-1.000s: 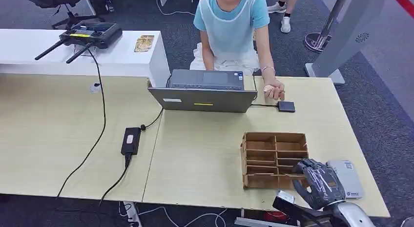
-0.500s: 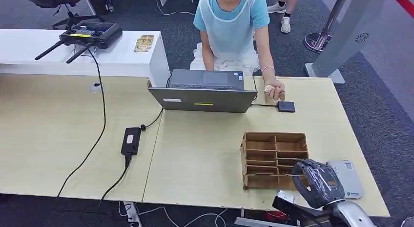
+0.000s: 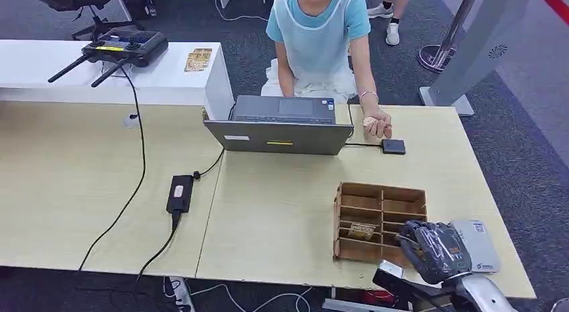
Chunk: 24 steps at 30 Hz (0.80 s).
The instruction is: Pass the card to the sensor for recognition and then transmit it.
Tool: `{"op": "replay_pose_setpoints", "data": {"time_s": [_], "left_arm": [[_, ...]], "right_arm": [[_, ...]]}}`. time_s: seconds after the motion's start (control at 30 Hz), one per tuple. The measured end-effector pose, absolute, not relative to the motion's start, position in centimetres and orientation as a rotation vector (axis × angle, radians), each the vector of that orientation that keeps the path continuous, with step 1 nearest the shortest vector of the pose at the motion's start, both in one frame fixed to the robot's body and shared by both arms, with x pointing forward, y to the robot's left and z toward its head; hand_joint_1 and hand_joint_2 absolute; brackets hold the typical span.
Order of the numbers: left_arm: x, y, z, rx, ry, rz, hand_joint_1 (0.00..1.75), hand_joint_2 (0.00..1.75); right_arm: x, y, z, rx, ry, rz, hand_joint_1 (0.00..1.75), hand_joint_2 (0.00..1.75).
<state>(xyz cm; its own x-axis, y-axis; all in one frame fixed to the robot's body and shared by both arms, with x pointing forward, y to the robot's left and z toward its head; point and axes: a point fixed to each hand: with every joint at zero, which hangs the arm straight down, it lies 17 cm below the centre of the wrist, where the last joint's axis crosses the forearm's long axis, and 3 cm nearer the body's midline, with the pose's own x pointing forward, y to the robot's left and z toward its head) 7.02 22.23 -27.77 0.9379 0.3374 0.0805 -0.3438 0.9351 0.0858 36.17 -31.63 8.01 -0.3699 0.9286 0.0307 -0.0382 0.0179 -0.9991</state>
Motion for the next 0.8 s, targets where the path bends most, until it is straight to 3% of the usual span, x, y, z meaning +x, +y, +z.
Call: {"op": "replay_pose_setpoints", "data": {"time_s": [0.5, 0.8], "left_arm": [[6.8, 22.2, -27.8, 0.096, -0.071, 0.271, 0.0, 0.0], [6.7, 22.4, -27.8, 0.098, -0.071, 0.266, 0.0, 0.0]], "right_arm": [[35.3, -29.9, 13.4, -0.691, -1.738, 1.268, 1.68, 1.75], [35.1, -30.0, 15.4, -0.692, -1.787, 1.24, 1.68, 1.75]]}}
